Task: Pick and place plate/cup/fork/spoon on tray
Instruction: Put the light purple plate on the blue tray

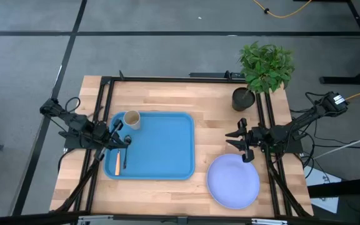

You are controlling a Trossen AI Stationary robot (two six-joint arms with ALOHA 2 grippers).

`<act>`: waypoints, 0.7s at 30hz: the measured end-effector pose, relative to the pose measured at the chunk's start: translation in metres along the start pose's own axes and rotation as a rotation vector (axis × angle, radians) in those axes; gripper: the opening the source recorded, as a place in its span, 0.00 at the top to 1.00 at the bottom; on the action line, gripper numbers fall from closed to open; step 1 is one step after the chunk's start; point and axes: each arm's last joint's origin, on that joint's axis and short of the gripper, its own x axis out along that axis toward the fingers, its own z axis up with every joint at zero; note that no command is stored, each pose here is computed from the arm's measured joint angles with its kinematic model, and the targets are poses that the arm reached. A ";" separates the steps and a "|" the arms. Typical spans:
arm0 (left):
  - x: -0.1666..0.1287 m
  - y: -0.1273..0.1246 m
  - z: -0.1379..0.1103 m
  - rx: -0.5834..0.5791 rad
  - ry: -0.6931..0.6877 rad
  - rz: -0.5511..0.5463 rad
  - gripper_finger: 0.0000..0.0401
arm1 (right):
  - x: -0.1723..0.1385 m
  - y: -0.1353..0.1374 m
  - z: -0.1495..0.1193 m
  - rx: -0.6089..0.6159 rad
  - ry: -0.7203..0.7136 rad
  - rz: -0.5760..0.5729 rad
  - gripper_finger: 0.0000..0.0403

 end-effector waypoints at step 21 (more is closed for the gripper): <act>0.005 0.024 -0.034 0.050 0.079 0.109 1.00 | 0.004 0.022 0.063 0.035 -0.422 0.543 0.71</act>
